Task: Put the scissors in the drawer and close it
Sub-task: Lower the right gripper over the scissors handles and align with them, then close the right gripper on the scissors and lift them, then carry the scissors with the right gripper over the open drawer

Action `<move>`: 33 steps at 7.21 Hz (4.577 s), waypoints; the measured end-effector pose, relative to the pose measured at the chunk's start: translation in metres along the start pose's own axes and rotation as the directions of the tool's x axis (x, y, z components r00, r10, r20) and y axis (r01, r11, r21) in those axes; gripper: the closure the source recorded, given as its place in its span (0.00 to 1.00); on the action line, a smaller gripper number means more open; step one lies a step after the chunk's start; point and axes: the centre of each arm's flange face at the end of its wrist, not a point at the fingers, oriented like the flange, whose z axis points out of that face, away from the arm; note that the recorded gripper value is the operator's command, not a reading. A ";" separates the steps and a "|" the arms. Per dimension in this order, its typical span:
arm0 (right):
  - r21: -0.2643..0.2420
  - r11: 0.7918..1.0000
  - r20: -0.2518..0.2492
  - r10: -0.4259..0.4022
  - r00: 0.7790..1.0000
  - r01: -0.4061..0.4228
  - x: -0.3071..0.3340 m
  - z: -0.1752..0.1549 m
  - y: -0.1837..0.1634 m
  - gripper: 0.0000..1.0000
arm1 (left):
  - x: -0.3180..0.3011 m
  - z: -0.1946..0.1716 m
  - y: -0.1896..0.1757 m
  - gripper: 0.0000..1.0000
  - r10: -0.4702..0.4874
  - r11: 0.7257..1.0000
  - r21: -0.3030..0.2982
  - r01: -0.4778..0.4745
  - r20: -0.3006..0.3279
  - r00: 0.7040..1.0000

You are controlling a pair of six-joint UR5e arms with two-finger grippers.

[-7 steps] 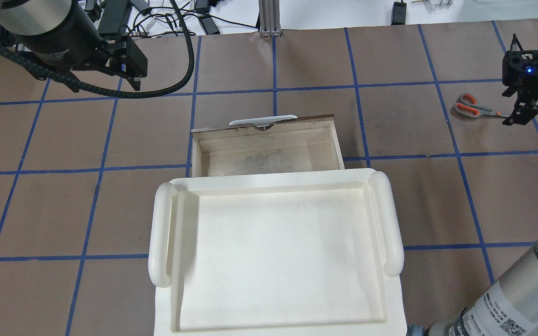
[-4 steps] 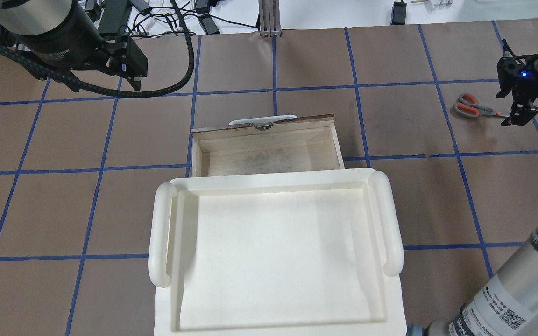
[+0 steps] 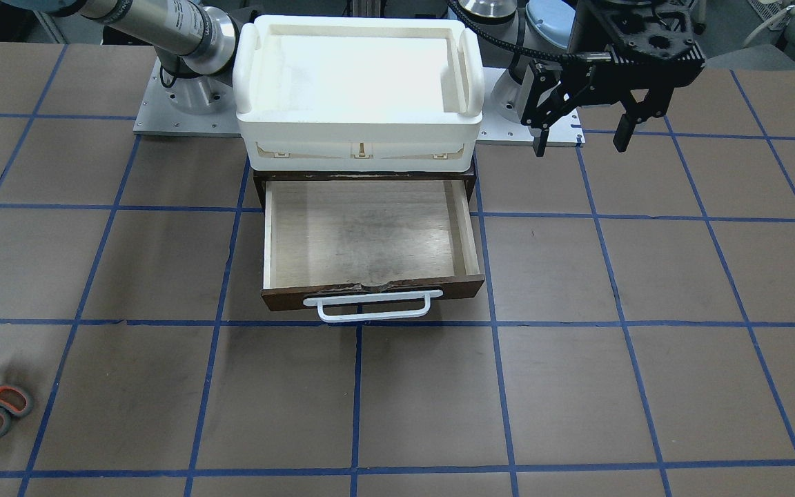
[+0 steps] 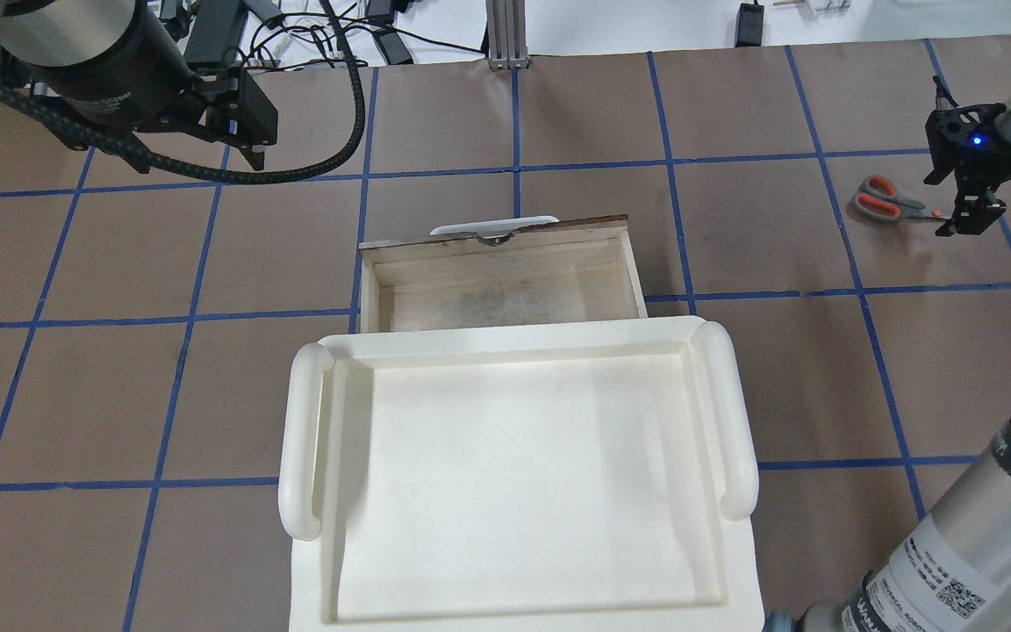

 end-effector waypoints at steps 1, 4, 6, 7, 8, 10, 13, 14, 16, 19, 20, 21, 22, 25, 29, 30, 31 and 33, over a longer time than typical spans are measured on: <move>0.001 1.000 0.005 -0.011 1.000 0.011 0.000 0.004 -0.002 0.01 | 0.000 0.000 0.000 0.00 0.000 1.000 0.000 0.000 0.000 1.000; -0.001 1.000 0.021 -0.025 0.999 0.025 0.001 0.012 -0.004 0.15 | 0.000 0.000 0.000 0.00 0.000 1.000 0.000 0.000 0.001 1.000; 0.000 1.000 0.028 -0.028 0.999 0.028 0.001 0.017 -0.005 0.62 | 0.000 0.000 0.000 0.00 0.000 1.000 0.000 0.000 0.001 1.000; -0.003 1.000 0.027 -0.031 0.999 0.031 0.001 0.016 -0.006 1.00 | 0.000 0.000 0.000 0.00 0.000 1.000 0.000 0.000 0.001 1.000; -0.019 0.999 0.023 -0.039 0.999 0.040 0.003 0.014 -0.009 1.00 | 0.000 0.000 0.000 0.00 0.000 1.000 0.000 0.000 0.001 1.000; -0.075 0.994 0.010 -0.074 0.997 0.075 0.007 0.002 -0.021 1.00 | 0.000 0.000 0.000 0.00 0.000 1.000 0.000 0.000 0.000 1.000; -0.110 0.989 -0.018 -0.105 0.994 0.103 0.008 -0.033 -0.038 1.00 | 0.000 0.000 0.000 0.00 0.000 1.000 0.000 0.000 -0.001 1.000; -0.121 0.987 -0.024 -0.110 0.994 0.107 0.007 -0.044 -0.041 1.00 | 0.000 0.000 0.000 0.00 0.000 1.000 0.000 0.000 -0.001 1.000; -0.124 0.986 -0.040 -0.119 0.992 0.114 0.001 -0.083 -0.056 1.00 | 0.000 0.000 0.000 0.00 0.000 1.000 -0.001 0.000 -0.001 1.000; -0.060 0.990 -0.033 -0.128 0.991 0.126 -0.025 -0.160 -0.127 1.00 | 0.000 -0.001 0.001 0.00 0.000 1.000 0.000 0.000 -0.002 1.000; -0.039 0.992 -0.032 -0.123 0.992 0.122 -0.037 -0.184 -0.162 1.00 | 0.000 -0.001 0.001 0.00 0.000 1.000 -0.001 0.000 -0.001 1.000; -0.022 0.994 -0.030 -0.110 0.993 0.110 -0.050 -0.205 -0.200 1.00 | 0.000 0.000 0.001 0.00 0.000 1.000 -0.002 0.000 0.000 1.000; -0.009 0.996 -0.033 -0.094 0.995 0.093 -0.066 -0.227 -0.245 1.00 | 0.000 0.000 0.001 0.00 0.001 1.000 -0.005 -0.001 0.001 1.000; 0.043 0.999 -0.039 -0.028 0.999 0.030 -0.115 -0.257 -0.377 1.00 | -0.001 0.001 0.002 0.00 0.000 1.000 -0.010 0.000 0.008 1.000; 0.045 0.998 -0.018 -0.042 0.999 0.043 -0.181 -0.251 -0.509 1.00 | 0.000 0.009 0.006 0.00 0.003 1.000 -0.023 -0.002 0.005 1.000; 0.043 0.997 -0.011 -0.067 0.998 0.068 -0.192 -0.248 -0.527 1.00 | 0.002 0.011 0.006 0.00 -0.002 1.000 -0.028 0.001 -0.015 1.000; 0.041 0.995 -0.002 -0.096 0.995 0.096 -0.200 -0.242 -0.542 1.00 | 0.005 0.014 0.006 0.00 -0.012 0.999 -0.038 0.010 -0.053 0.999; 0.030 0.989 0.031 -0.145 0.989 0.144 -0.212 -0.220 -0.567 1.00 | 0.010 0.020 0.006 0.00 -0.024 0.997 -0.070 0.017 -0.103 0.994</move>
